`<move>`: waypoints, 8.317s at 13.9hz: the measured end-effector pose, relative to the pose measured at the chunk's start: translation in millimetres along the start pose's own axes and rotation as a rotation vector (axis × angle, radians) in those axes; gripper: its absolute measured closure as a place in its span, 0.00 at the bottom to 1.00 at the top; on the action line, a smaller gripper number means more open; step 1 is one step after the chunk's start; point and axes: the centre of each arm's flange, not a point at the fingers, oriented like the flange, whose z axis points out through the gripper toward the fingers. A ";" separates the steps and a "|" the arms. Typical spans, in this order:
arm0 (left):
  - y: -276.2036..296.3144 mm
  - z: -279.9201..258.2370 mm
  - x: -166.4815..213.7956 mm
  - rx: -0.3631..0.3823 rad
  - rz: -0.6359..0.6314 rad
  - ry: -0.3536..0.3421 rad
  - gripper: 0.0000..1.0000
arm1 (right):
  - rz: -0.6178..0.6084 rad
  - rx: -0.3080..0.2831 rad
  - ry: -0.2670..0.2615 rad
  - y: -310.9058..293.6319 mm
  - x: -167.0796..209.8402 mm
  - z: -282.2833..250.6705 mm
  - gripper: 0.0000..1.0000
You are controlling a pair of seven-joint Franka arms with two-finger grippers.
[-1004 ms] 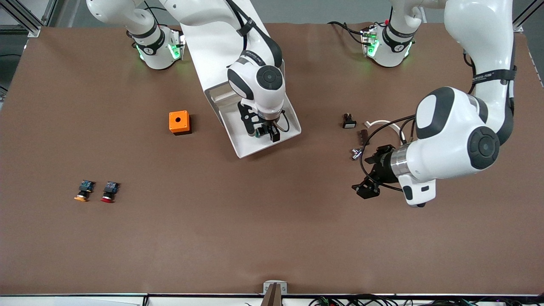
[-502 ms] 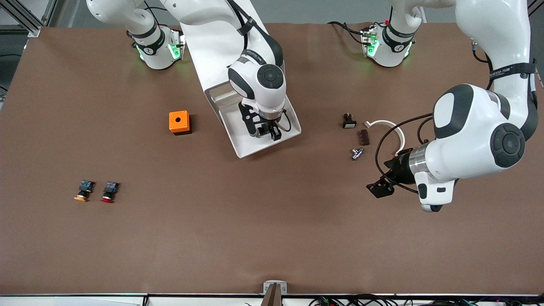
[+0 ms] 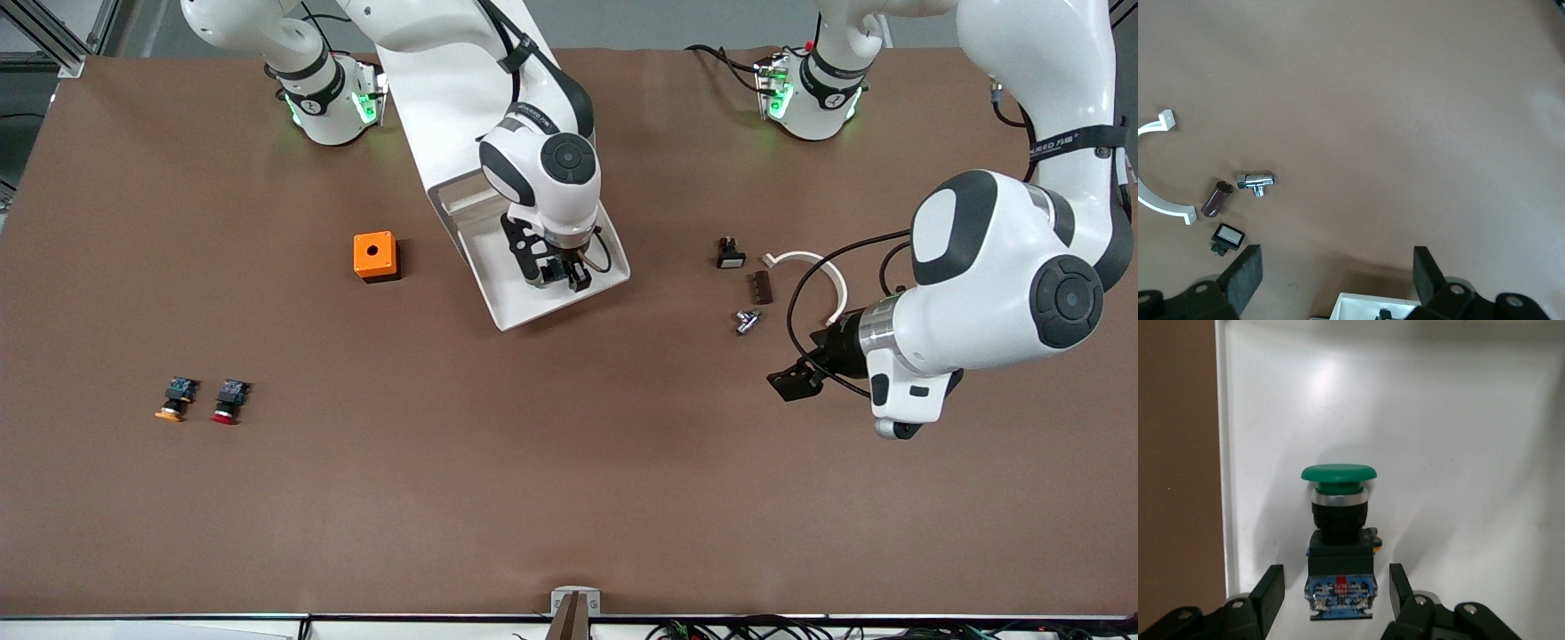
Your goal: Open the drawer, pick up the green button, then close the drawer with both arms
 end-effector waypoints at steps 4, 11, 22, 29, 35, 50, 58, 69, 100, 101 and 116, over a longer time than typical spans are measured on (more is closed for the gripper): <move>1.1 2.3 -2.8 0.012 0.030 0.005 0.00 | -0.007 -0.001 0.001 0.3 -0.9 -0.5 0.50; 10.0 12.0 -19.7 0.063 0.073 0.027 0.00 | -0.049 0.012 -0.001 -11.8 1.0 -22.8 0.59; 4.4 14.5 -13.9 0.133 0.165 0.094 0.00 | -0.495 -0.041 -0.016 -68.3 252.0 -105.9 0.59; 21.5 53.1 -12.3 0.146 0.341 0.138 0.00 | -0.784 0.063 0.014 -15.2 385.4 -34.8 0.59; 74.5 146.9 -70.9 0.151 0.476 0.123 0.00 | -0.974 0.087 0.069 29.1 490.2 12.6 0.59; 123.6 316.6 -233.3 0.168 0.307 0.106 0.00 | -0.984 0.051 0.089 29.0 572.6 89.3 0.59; 116.2 361.6 -304.4 0.213 0.298 0.042 0.00 | -0.985 0.044 0.077 28.1 571.3 93.4 0.15; 108.3 385.7 -407.0 0.228 0.117 -0.085 0.00 | -1.007 -0.058 -0.073 25.5 578.2 -169.2 0.00; -62.0 -143.9 -60.2 0.152 0.407 0.267 0.00 | -1.072 -0.076 -0.168 105.6 620.5 -312.0 0.00; -71.0 -152.1 -57.6 0.157 0.421 0.265 0.00 | -1.071 -0.083 -0.181 107.9 619.6 -312.6 0.00; -190.4 -209.4 -65.7 0.234 0.621 0.233 0.00 | -1.142 0.002 -0.048 144.3 571.7 -354.4 0.00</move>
